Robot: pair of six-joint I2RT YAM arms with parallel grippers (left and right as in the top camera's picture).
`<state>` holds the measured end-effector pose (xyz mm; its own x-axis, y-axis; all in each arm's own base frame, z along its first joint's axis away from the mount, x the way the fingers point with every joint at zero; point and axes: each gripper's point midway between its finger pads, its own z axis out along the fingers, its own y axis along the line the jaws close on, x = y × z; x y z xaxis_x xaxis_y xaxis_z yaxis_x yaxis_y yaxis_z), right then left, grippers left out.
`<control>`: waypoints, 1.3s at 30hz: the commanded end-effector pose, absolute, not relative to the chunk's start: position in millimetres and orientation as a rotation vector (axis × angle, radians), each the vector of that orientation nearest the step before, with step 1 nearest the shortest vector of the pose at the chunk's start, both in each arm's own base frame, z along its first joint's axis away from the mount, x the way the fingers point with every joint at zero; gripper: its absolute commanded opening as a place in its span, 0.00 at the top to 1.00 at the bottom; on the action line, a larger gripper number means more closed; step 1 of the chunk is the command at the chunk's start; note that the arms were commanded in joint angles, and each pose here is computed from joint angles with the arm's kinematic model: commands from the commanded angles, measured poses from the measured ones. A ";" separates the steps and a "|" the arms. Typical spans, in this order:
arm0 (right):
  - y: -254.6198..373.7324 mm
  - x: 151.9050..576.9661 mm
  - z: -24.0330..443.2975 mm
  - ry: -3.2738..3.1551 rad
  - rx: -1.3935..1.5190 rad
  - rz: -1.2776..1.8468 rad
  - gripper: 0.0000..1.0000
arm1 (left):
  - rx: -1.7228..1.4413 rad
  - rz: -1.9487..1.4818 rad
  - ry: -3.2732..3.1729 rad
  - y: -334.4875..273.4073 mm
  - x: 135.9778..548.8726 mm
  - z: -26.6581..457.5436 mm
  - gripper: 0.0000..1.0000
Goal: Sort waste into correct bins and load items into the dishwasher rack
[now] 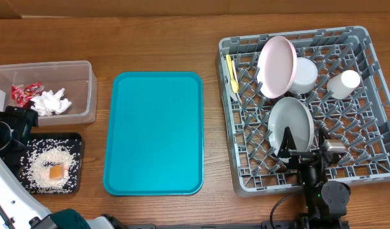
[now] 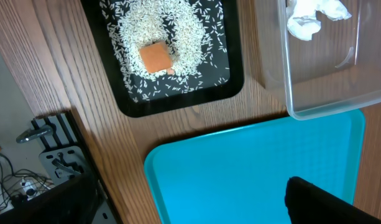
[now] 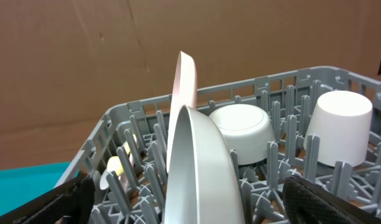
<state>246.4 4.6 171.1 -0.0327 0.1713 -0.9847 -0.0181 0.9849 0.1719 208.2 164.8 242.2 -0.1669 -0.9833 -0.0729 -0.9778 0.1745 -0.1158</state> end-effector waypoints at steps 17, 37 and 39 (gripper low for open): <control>2.3 246.5 169.7 1.593 0.100 0.115 0.00 | -1.951 -0.054 2.290 165.6 207.7 242.6 0.00; 2.3 246.5 169.7 1.593 0.100 0.115 0.00 | -0.796 0.123 2.221 36.7 280.5 330.8 0.00; 2.3 246.5 169.7 1.593 0.100 0.115 0.00 | -0.624 0.076 2.201 16.4 287.3 331.3 0.00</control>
<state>246.4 4.2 171.1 -0.0318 0.1434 -0.9891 -0.0164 0.9894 0.1440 293.9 23.0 330.6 -0.5131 -0.5462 -0.6621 -0.5450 0.8032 -0.2403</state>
